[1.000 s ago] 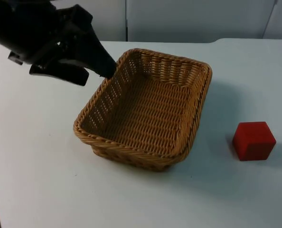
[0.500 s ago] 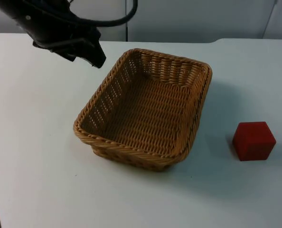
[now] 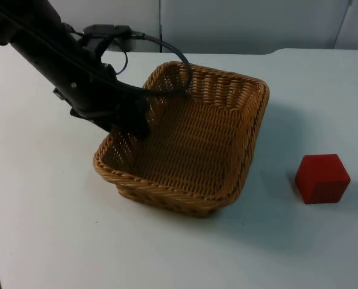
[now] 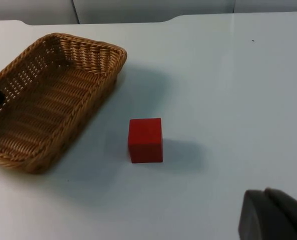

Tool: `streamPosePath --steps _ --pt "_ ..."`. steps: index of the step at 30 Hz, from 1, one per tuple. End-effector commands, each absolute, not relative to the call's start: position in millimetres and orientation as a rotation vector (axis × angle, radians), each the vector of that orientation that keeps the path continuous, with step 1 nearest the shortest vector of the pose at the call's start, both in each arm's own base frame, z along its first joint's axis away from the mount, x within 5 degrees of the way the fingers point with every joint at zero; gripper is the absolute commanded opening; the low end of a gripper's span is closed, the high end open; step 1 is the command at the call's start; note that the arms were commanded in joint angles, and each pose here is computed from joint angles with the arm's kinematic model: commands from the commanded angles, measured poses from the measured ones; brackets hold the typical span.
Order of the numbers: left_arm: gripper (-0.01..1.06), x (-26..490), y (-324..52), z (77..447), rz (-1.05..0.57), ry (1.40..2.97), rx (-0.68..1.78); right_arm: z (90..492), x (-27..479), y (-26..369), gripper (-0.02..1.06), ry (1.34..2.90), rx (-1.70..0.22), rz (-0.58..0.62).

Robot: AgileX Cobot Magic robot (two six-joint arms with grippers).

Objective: Pick up the basket with the left hand and place the cube into the basket with the right hand.

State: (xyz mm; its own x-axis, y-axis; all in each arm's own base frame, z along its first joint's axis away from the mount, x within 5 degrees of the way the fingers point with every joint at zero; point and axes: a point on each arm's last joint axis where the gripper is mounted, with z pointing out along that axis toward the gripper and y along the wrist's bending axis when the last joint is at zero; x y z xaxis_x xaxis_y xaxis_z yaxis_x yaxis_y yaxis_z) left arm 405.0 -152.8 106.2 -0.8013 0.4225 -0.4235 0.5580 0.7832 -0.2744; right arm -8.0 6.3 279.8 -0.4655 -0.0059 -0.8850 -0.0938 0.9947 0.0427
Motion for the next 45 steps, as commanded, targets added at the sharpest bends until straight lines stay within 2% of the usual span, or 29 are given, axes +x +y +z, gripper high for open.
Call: streamPosePath --steps 1,3,4,5,6,7,11,21,32,45 --pt "0.63 406 -159 99 -0.58 2.643 0.718 278 -7 6 0.0 2.052 -0.064 0.103" --pt "0.45 406 -159 88 -0.586 2.664 0.7 278 -7 6 0.0 2.052 -0.064 0.103" --pt "0.28 406 -159 82 -0.591 2.682 0.684 278 -7 6 0.0 2.052 -0.064 0.103" --pt "0.08 406 -157 80 -0.583 2.695 0.658 278 -7 6 0.0 2.052 -0.064 0.103" --pt "0.08 406 -157 80 -0.583 2.695 0.658 278 -7 6 0.0 2.052 -0.064 0.103" --pt "0.0 407 -155 78 -0.582 2.708 0.62 278 -7 6 0.0 2.052 -0.064 0.103" --pt "0.0 418 -131 87 -0.595 2.731 0.368 278 -7 6 0.0 2.052 -0.064 0.103" --pt "0.0 419 -76 124 -0.661 2.742 0.148 278 -7 6 0.0 2.052 -0.064 0.103" --pt "0.0 387 -72 157 -0.659 2.708 0.128 278 -7 6 0.0 2.052 -0.064 0.103" --pt "0.0 371 -75 166 -0.734 2.703 0.082 278 -7 6 0.0 2.052 -0.064 0.103"
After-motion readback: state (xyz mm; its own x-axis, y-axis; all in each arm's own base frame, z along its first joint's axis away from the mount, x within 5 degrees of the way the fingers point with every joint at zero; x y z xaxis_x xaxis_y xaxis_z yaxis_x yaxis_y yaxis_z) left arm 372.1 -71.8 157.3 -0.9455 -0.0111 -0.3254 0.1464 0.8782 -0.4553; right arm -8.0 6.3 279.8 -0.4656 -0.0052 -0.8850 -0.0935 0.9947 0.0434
